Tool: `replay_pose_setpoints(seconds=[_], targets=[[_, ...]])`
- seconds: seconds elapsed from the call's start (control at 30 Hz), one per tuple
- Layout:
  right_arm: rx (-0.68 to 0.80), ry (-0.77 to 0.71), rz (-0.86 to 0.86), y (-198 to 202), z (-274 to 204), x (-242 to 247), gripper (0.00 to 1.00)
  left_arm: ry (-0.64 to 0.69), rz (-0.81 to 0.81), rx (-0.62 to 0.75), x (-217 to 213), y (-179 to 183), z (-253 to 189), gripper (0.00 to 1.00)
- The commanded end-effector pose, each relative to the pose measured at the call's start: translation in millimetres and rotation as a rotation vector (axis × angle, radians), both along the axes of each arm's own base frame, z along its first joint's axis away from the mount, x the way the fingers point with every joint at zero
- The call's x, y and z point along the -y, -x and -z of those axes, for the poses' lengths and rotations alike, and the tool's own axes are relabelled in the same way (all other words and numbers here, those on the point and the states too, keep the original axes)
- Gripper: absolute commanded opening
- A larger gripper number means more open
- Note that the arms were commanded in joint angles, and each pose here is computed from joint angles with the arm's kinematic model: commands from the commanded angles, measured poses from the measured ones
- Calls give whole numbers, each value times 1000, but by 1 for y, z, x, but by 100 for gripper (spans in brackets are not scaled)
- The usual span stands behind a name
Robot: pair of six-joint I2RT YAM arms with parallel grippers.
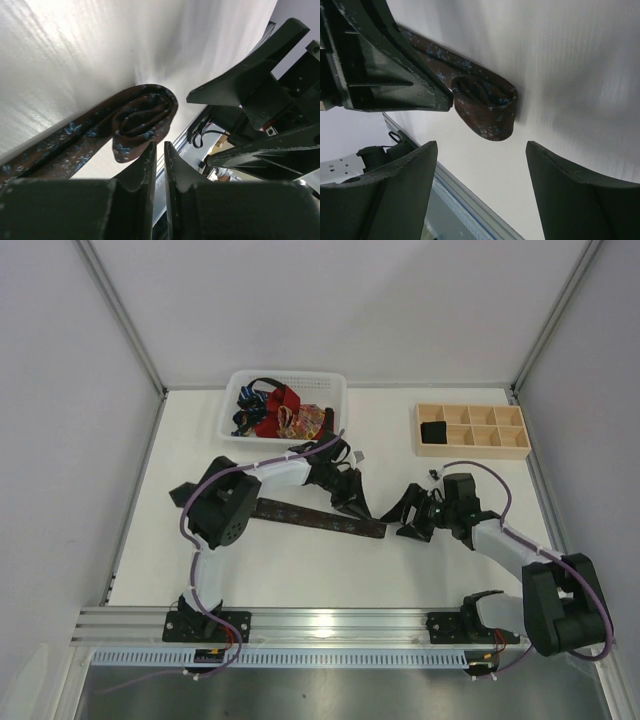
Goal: Roll the ties
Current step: Roll the tie
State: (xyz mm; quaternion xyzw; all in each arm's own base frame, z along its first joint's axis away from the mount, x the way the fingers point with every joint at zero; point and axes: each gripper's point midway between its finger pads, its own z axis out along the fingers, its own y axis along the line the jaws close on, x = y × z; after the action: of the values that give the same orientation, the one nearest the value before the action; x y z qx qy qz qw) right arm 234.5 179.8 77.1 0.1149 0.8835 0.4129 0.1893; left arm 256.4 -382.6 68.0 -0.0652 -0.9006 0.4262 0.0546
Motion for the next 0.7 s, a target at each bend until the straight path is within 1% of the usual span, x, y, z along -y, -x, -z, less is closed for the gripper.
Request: replay_pose_setpoints(seconds=[0.0, 0.27, 0.33, 0.5, 0.67], targets=[[72, -42, -22, -14, 0, -7, 77, 32, 17, 15, -1, -9, -10, 15], [-5, -59, -38, -15, 27, -13, 70, 14, 35, 3, -6, -6, 1, 15], [-10, -65, -50, -16, 30, -15, 69, 8, 33, 2, -7, -7, 5, 15], [-23, -102, -73, -16, 33, -21, 63, 1, 33, -6, -7, -9, 11, 15], [-53, -108, -97, -14, 39, -29, 59, -9, 29, -15, -12, -8, 17, 15]])
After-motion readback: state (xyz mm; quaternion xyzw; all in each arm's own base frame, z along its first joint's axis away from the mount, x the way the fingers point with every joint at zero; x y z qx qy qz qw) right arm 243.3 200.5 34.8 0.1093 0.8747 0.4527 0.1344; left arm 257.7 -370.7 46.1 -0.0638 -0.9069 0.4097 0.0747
